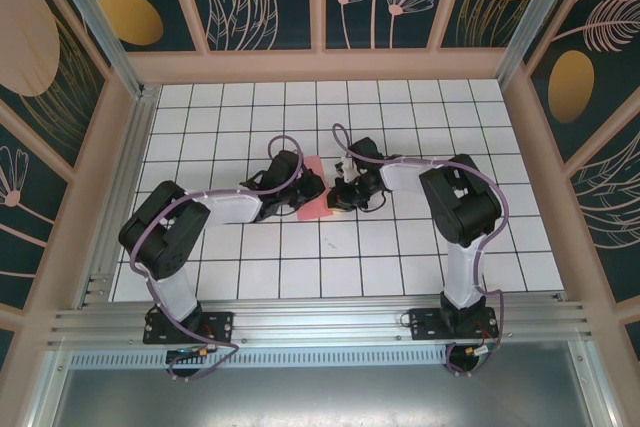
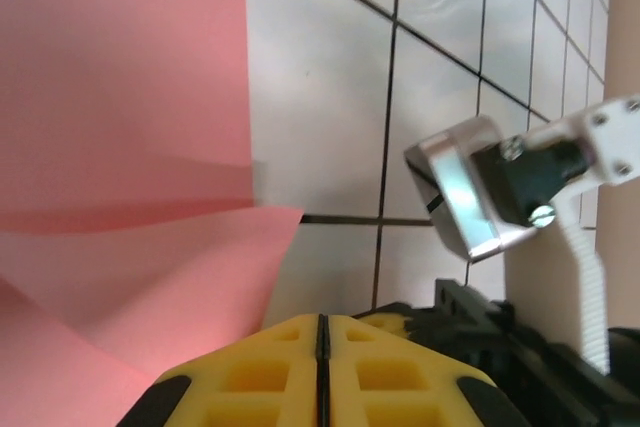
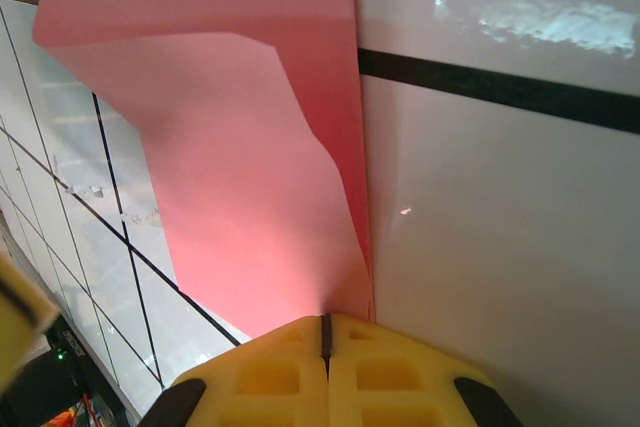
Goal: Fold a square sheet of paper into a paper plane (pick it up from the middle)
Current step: Fold the triangle a second time at the center of the table.
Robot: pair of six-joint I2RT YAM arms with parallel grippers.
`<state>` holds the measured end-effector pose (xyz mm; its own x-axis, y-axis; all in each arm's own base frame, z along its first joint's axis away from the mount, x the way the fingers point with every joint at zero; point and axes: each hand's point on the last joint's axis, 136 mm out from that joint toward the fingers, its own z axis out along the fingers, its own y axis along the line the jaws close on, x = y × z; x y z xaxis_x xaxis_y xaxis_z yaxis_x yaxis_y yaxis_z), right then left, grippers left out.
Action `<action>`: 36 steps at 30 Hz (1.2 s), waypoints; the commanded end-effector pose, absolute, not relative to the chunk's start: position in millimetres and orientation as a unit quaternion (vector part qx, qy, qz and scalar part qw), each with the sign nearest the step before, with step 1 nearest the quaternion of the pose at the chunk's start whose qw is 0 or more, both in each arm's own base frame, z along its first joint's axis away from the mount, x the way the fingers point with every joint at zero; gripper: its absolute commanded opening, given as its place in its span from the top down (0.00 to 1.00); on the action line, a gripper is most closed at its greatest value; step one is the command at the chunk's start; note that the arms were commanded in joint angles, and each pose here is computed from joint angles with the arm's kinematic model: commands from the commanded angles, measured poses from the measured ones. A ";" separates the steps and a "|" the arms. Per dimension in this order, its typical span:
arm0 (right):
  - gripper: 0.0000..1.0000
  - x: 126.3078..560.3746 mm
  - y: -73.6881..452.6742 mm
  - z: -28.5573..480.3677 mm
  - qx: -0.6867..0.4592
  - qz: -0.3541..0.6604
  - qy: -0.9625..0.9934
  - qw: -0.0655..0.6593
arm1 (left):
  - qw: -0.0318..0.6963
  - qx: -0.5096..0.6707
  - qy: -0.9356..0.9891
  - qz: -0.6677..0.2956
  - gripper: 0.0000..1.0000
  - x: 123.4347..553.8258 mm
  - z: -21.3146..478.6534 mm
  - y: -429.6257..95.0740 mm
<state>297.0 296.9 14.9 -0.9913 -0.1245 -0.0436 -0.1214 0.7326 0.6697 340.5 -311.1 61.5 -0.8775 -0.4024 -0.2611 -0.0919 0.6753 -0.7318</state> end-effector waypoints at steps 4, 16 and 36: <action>0.98 273.0 277.8 -33.9 0.037 -0.277 -0.959 0.055 | 0.161 -0.131 0.905 -0.371 0.92 323.3 34.2 -318.1; 0.98 264.9 274.5 -44.8 0.032 -0.244 -0.967 0.062 | 0.128 -0.152 0.922 -0.332 0.94 315.5 -1.4 -311.3; 0.99 256.4 253.6 -58.7 0.036 -0.186 -0.980 0.055 | 0.179 -0.243 0.907 -0.295 1.00 325.1 1.1 -269.5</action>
<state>296.8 299.2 12.0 -0.9950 -0.0937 -0.0346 -0.0948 0.7774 0.6218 327.0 -298.7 14.5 -0.8619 -0.4794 -0.1649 -0.2477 0.6821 -0.6881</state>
